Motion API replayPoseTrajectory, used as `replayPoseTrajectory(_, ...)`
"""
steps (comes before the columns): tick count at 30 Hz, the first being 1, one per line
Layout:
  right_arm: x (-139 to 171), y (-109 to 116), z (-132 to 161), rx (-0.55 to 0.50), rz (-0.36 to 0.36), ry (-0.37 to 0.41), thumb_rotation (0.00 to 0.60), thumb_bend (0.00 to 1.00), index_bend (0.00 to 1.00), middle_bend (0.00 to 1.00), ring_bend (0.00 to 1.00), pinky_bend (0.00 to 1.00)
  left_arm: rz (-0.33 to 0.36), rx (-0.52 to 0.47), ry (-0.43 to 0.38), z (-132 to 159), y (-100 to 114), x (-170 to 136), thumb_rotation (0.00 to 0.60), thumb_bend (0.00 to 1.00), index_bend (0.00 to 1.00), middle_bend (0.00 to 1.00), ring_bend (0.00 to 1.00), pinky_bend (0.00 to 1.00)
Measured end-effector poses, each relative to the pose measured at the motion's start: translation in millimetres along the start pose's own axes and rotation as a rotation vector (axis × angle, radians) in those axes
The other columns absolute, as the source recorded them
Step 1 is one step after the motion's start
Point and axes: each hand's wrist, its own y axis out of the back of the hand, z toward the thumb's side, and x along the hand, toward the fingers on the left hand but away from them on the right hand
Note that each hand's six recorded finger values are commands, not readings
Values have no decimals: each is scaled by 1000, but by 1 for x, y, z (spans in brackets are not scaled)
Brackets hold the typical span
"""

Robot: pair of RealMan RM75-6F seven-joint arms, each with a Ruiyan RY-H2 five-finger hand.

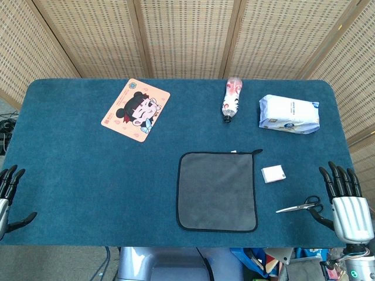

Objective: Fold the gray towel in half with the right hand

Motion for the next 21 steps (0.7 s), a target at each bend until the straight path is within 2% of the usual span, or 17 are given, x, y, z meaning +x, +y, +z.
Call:
replayPoseTrajectory(8, -2, -5, 1, 2, 23, 5, 600, 46, 4, 0, 0, 0, -1, -3, -1, 0, 0, 1, 600, 169, 0, 0, 0, 0)
replayPoseTrajectory(12, -6, -11, 6, -28, 58, 22, 600, 134, 72, 0, 0, 0, -1, -5, 3, 0, 0, 0, 600, 168, 0, 0, 0, 0)
replayPoseTrajectory(14, -12, -14, 12, -60, 70, 43, 600, 145, 101, 0, 0, 0, -5, -4, 6, -1, -1, 1, 600, 168, 0, 0, 0, 0)
replayPoseTrajectory(17, -29, -18, 23, -104, 93, 85, 600, 158, 138, 0, 0, 0, -4, 0, 12, -2, -2, 4, 600, 168, 0, 0, 0, 0)
replayPoseTrajectory(21, -68, -24, 44, -117, 124, 137, 600, 195, 227, 0, 0, 0, -2, 4, 19, -3, -3, 10, 600, 168, 0, 0, 0, 0)
